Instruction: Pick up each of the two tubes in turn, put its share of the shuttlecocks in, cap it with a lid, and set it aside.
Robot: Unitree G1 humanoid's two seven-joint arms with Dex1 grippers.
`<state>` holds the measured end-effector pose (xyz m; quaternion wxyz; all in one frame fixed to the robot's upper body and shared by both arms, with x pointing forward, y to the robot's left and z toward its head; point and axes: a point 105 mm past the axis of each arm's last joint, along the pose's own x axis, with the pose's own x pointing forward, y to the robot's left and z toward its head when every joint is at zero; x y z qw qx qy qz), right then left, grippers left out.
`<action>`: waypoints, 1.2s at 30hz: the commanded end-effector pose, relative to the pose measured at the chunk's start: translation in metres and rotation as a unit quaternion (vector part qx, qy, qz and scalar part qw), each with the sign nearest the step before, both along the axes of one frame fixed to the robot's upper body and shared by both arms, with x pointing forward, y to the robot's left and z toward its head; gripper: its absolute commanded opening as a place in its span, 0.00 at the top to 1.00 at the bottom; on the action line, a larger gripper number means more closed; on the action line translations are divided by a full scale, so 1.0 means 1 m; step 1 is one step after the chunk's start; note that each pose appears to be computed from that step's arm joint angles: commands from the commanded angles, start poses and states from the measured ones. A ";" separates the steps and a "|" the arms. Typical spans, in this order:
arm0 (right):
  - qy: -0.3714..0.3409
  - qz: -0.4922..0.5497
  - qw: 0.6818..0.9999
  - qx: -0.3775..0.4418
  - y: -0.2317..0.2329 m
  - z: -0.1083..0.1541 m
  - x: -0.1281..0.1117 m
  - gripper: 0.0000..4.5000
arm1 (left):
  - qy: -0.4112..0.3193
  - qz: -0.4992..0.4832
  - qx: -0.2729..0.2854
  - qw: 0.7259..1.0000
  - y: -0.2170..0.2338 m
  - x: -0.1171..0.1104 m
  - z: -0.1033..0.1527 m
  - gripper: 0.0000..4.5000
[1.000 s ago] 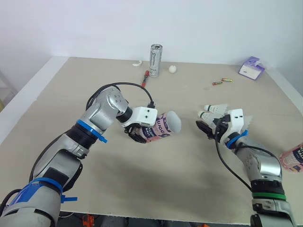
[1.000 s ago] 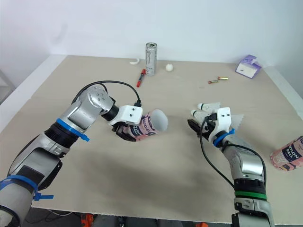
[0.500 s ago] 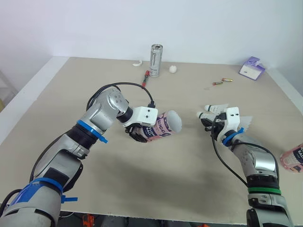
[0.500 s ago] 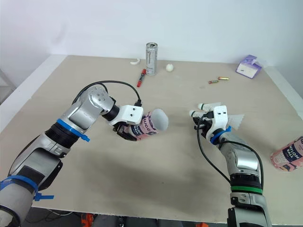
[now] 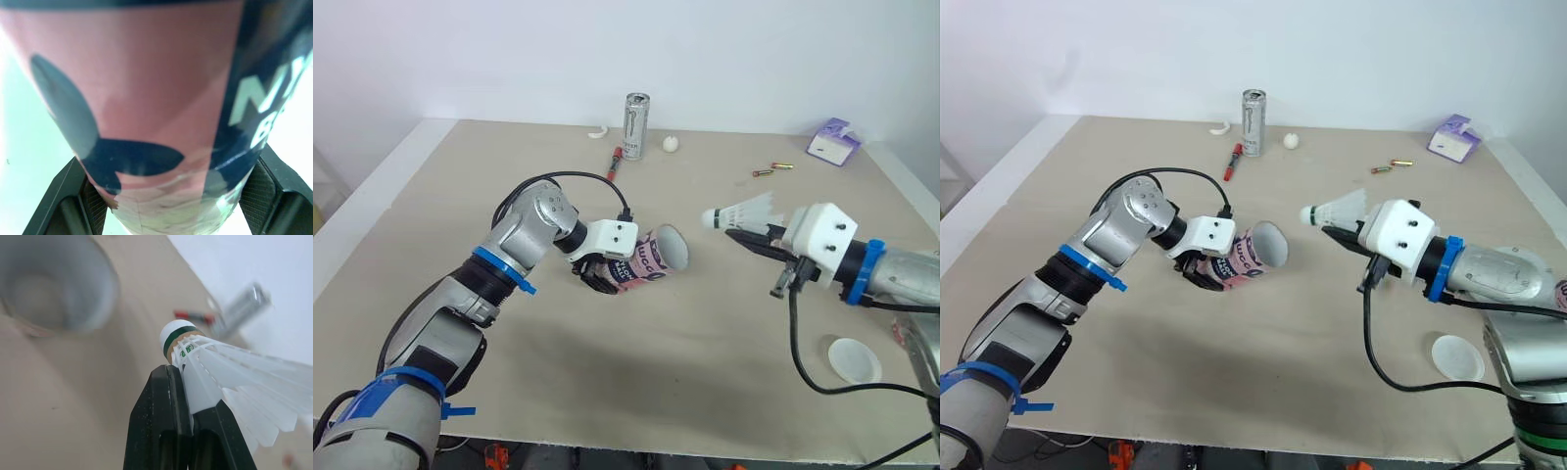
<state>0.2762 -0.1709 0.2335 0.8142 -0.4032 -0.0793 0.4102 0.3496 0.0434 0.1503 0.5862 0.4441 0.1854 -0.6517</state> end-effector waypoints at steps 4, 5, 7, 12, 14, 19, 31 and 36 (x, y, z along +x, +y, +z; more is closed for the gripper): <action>-0.037 0.077 0.995 -0.047 0.025 0.009 -0.015 0.97 | 0.003 -0.004 0.001 1.000 -0.003 0.000 -0.001 0.31; -0.034 0.082 0.995 -0.049 0.027 0.007 -0.014 0.97 | 0.003 -0.003 0.000 1.000 -0.003 0.000 -0.001 0.31; -0.034 0.095 0.993 -0.061 0.032 0.002 -0.014 0.97 | 0.003 -0.003 -0.001 1.000 -0.004 0.000 -0.001 0.31; -0.036 0.114 0.990 -0.070 0.043 0.001 -0.011 0.97 | 0.004 0.002 -0.003 1.000 -0.002 0.001 -0.001 0.31; -0.036 0.118 0.989 -0.078 0.045 0.000 -0.008 0.97 | 0.004 0.005 -0.004 1.000 -0.002 0.001 -0.001 0.31; -0.036 0.125 0.988 -0.084 0.047 0.001 -0.006 0.77 | 0.005 0.007 -0.004 1.000 -0.001 0.001 -0.002 0.31; 0.024 -0.019 0.984 0.175 -0.016 0.025 0.002 0.01 | 0.004 0.006 -0.006 1.000 -0.002 0.003 -0.001 0.31; 0.054 -0.213 0.924 0.313 -0.102 -0.003 0.019 0.01 | 0.003 0.003 -0.007 1.000 -0.004 0.003 0.000 0.31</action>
